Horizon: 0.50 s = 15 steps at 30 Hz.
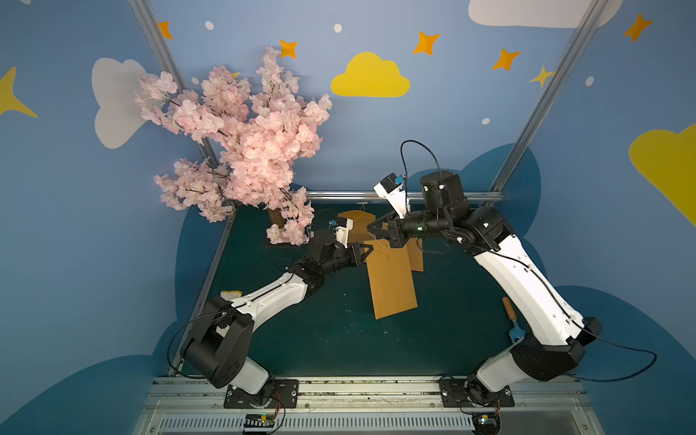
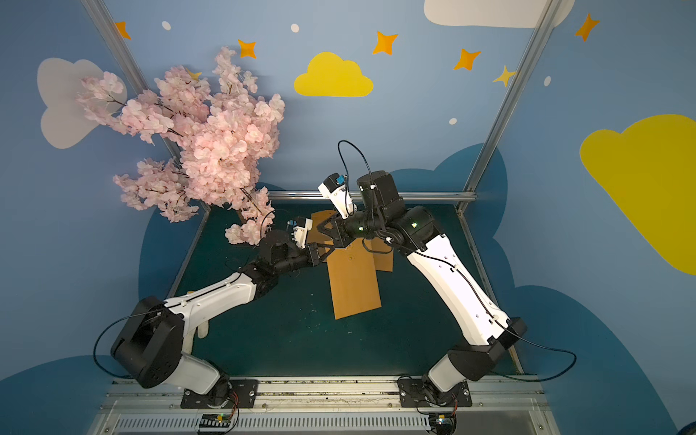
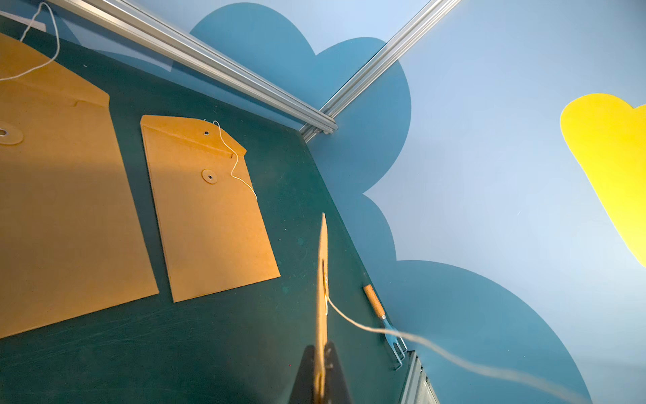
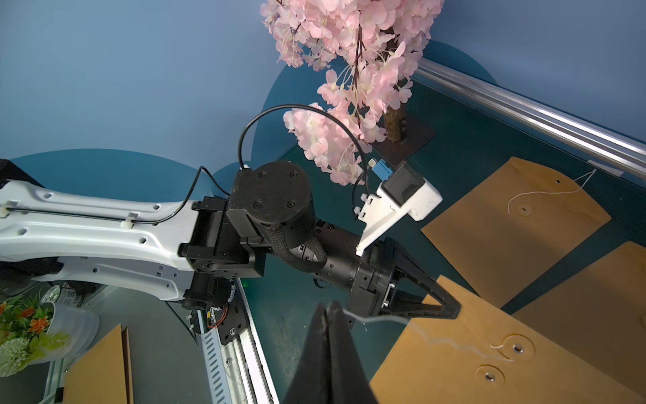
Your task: Open the file bag
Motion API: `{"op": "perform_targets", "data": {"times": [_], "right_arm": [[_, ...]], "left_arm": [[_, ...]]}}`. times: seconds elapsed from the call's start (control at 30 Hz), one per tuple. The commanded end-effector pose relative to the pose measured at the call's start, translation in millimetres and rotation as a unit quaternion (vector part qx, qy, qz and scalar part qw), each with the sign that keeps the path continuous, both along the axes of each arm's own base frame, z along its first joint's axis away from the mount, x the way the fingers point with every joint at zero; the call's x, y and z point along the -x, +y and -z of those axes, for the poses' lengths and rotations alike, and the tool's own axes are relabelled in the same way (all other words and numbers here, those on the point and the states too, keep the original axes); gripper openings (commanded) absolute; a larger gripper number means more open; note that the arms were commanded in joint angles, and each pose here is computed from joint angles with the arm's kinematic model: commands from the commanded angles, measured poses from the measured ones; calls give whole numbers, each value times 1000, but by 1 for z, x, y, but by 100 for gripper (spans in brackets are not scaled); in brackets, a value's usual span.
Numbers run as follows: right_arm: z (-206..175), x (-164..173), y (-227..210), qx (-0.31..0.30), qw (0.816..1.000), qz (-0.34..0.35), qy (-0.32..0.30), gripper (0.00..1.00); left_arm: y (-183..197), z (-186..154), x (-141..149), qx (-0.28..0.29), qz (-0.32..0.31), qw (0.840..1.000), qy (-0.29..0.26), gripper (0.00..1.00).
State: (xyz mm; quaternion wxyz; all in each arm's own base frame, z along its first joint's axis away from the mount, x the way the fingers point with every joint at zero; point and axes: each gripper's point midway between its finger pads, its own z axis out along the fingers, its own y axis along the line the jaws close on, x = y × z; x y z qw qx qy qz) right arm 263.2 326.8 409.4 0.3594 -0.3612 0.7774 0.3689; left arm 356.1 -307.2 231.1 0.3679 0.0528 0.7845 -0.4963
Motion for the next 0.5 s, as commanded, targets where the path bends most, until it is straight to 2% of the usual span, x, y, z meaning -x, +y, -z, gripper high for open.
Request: {"op": "perform_targets", "data": {"times": [0.0, 0.2, 0.33, 0.4, 0.47], "right_arm": [[4, -17, -20, 22, 999, 38, -9, 0], [16, -50, -71, 44, 991, 126, -20, 0], [25, -58, -87, 41, 990, 138, -4, 0], [30, -57, -88, 37, 990, 133, -1, 8], [38, -57, -90, 33, 990, 135, 6, 24]], "left_arm": [[-1, -13, 9, 12, 13, 1000, -25, 3], [12, -19, 25, -9, 13, 999, -46, 3], [22, -24, 30, -11, -3, 998, -59, 3], [28, -27, 31, -9, -8, 998, -61, 2], [34, -31, 31, -3, -16, 998, -61, 2]]}}
